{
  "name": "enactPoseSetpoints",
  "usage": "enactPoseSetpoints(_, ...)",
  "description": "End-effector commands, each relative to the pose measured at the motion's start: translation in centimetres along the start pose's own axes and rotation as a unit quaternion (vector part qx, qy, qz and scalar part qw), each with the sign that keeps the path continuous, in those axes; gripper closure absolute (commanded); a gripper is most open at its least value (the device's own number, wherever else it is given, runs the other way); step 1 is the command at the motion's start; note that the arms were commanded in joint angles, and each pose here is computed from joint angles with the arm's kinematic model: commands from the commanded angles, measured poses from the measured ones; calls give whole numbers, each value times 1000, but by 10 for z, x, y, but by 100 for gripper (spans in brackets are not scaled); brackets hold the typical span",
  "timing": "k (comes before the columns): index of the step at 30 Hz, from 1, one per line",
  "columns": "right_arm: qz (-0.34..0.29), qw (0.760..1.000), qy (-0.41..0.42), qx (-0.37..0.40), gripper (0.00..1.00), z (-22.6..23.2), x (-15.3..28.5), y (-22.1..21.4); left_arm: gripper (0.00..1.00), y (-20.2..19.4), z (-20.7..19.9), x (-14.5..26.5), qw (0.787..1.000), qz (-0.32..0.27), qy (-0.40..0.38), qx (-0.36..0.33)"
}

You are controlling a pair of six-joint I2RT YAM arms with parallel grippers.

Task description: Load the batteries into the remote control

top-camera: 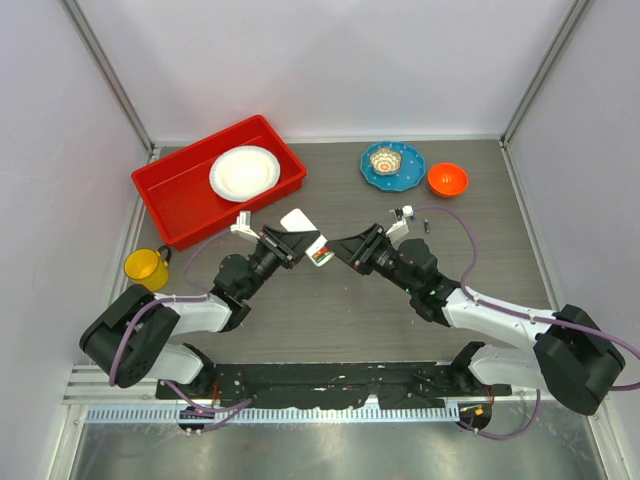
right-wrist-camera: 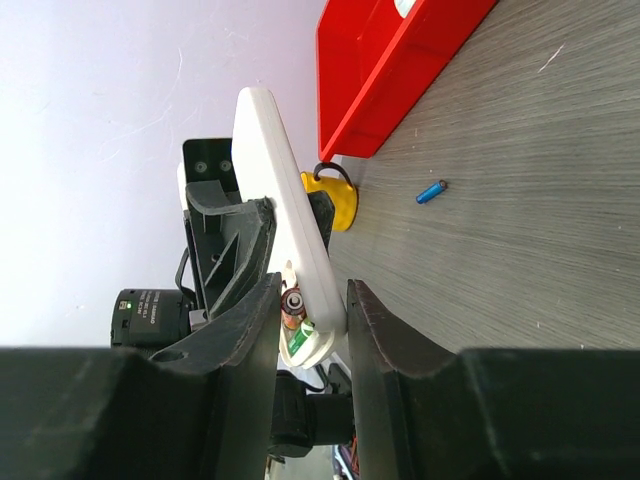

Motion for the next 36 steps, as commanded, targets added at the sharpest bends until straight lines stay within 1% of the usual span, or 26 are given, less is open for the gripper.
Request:
enactPoseSetpoints(1, 28, 999, -14, 3, 72, -6, -1, -11, 100, 31, -63, -4, 980, -100, -169, -9)
enactPoseSetpoints(9, 33, 999, -29, 22, 79, -6, -5, -16, 100, 30, -64, -5, 980, -102, -168, -7)
enactPoseSetpoints(15, 33, 997, -50, 52, 84, -7, -7, -19, 100, 28, -64, -6, 980, -102, -168, -7)
enactPoseSetpoints(18, 28, 996, -59, 63, 89, -7, -8, -20, 100, 26, -63, -5, 981, -98, -167, -6)
enactPoseSetpoints(23, 29, 993, -71, 84, 94, -5, -7, -22, 100, 23, -63, -5, 982, -94, -166, -7)
enactPoseSetpoints(24, 16, 993, -76, 88, 95, -6, -8, -20, 100, 23, -64, -5, 981, -94, -167, -7)
enactPoseSetpoints(27, 12, 992, -82, 98, 98, -5, -8, -20, 100, 22, -64, -5, 981, -93, -168, -8)
enactPoseSetpoints(31, 7, 992, -79, 100, 99, -1, -6, -18, 100, 21, -63, -5, 982, -90, -165, -8)
enactPoseSetpoints(36, -2, 989, -84, 124, 99, 1, -3, -16, 100, 21, -63, -3, 982, -90, -166, -9)
Point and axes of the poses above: each gripper's point midway between its finger pads, its own x axis back along the fingers, its own z axis along the line the jaws close on, y = z × x, the point moved 10 cm from there along x, back along the fingers, and after that the axes turned 15 degrees about -x, right-handed, at the moved point
